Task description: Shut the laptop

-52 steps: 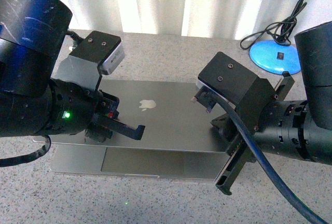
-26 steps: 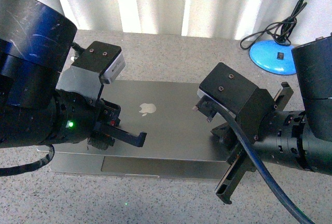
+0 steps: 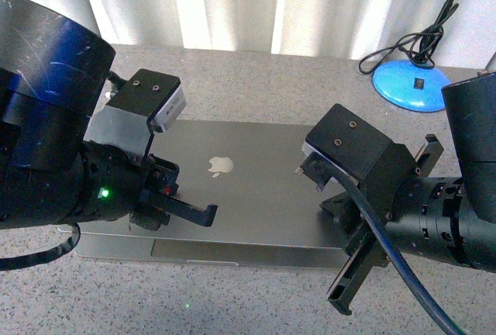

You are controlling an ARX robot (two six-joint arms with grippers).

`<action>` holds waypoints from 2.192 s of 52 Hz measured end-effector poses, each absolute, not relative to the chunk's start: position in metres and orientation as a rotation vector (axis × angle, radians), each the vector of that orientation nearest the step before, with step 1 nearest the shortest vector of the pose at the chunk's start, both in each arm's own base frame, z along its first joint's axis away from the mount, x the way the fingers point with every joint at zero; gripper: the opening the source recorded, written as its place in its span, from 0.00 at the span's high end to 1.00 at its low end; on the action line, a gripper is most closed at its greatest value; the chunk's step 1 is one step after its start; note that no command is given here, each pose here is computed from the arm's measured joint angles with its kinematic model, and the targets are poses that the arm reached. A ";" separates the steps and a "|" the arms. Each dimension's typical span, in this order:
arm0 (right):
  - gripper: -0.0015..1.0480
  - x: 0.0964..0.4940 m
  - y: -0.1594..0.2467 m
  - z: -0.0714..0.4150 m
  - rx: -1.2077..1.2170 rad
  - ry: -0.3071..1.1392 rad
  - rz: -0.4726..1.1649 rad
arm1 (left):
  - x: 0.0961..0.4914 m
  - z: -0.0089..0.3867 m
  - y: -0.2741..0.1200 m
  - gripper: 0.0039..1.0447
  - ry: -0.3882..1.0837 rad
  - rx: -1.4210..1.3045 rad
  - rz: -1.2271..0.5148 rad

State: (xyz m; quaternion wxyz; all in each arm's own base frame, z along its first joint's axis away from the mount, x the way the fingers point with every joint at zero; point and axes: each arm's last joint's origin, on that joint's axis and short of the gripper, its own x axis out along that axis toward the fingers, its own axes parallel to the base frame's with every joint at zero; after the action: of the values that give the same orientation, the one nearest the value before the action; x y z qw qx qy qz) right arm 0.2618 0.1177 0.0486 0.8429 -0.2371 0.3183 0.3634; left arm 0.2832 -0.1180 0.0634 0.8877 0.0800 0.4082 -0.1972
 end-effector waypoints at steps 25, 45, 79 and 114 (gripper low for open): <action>0.99 0.261 0.116 0.042 -0.499 0.701 0.767 | 0.284 0.056 -0.113 0.97 0.868 0.145 -0.400; 0.99 0.259 0.116 0.033 -0.501 0.733 0.774 | 0.283 0.046 -0.111 0.97 0.890 0.129 -0.398; 0.99 0.261 0.120 0.033 -0.509 0.740 0.781 | 0.280 0.036 -0.108 0.97 0.897 0.096 -0.396; 0.99 0.259 0.122 0.028 -0.517 0.759 0.772 | 0.281 0.035 -0.093 0.97 0.871 0.091 -0.302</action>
State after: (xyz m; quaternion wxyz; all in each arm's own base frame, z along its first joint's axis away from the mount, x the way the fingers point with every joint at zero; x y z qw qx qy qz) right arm 0.2585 0.1221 0.0282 0.8255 -0.2432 0.3572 0.3632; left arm 0.2806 -0.0932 0.0349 0.8946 0.0437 0.4202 -0.1459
